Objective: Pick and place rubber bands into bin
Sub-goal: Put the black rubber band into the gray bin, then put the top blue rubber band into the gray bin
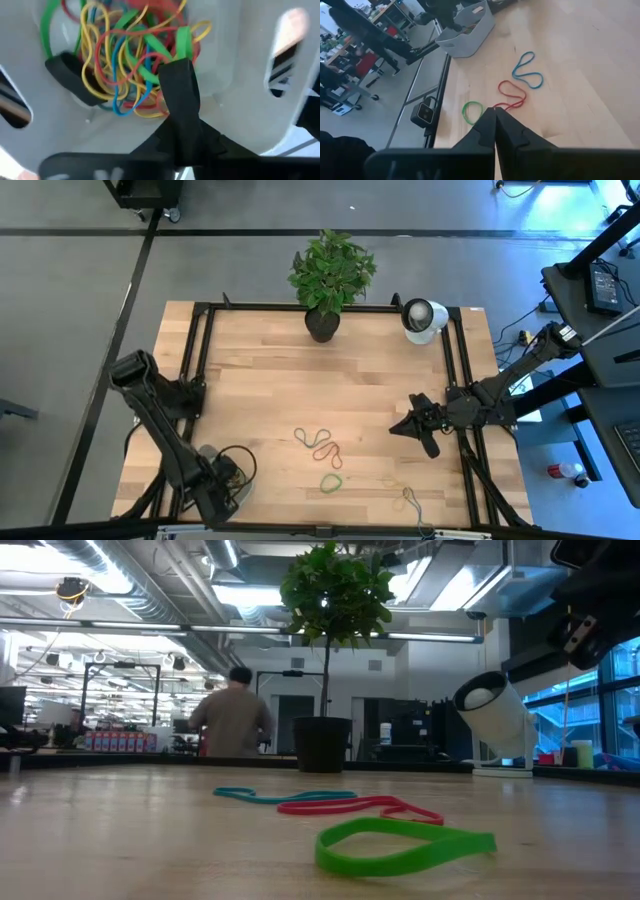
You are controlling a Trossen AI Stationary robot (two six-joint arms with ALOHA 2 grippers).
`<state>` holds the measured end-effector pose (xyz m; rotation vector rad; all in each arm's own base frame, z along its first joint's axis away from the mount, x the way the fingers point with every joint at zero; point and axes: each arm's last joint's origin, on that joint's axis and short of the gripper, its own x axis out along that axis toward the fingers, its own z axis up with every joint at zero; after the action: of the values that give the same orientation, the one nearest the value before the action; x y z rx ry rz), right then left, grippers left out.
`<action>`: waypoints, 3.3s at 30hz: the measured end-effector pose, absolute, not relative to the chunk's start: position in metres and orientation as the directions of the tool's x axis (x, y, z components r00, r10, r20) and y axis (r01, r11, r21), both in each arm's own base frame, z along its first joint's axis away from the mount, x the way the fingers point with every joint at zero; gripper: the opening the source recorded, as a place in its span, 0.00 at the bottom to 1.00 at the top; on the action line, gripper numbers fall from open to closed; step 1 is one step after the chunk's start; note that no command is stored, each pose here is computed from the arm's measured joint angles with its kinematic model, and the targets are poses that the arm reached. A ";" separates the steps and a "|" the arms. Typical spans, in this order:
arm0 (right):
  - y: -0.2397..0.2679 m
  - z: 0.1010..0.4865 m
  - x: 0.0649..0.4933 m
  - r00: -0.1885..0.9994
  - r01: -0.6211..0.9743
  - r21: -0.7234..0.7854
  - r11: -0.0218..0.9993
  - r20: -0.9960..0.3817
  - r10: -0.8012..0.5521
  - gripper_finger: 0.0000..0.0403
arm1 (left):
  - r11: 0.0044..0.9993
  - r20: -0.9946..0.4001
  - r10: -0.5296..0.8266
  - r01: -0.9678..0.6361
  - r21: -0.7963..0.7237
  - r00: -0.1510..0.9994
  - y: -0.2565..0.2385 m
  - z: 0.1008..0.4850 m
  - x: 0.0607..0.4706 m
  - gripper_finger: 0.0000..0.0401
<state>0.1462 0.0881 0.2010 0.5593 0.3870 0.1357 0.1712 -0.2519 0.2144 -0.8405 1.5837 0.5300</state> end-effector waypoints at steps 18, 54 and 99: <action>0.089 0.200 0.146 0.905 -0.050 0.549 0.835 -0.328 0.270 0.02 | 0.558 -0.971 -0.237 -0.813 -0.167 0.037 -0.224 0.241 0.180 0.40; 0.142 0.234 0.260 0.666 0.362 0.189 0.913 -0.738 -0.111 0.02 | 0.991 -0.894 -0.071 -0.067 -0.112 0.442 -0.013 0.224 0.254 0.00; 0.124 0.125 0.397 0.408 0.388 0.026 0.921 -0.901 -0.146 0.02 | 0.976 -0.685 -0.082 -0.081 -0.203 0.724 -0.016 0.254 0.165 0.01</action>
<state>0.3968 0.1241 0.1250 0.2464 1.1023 -0.3406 0.1647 -0.0156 0.2545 -0.2254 0.7634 -0.0004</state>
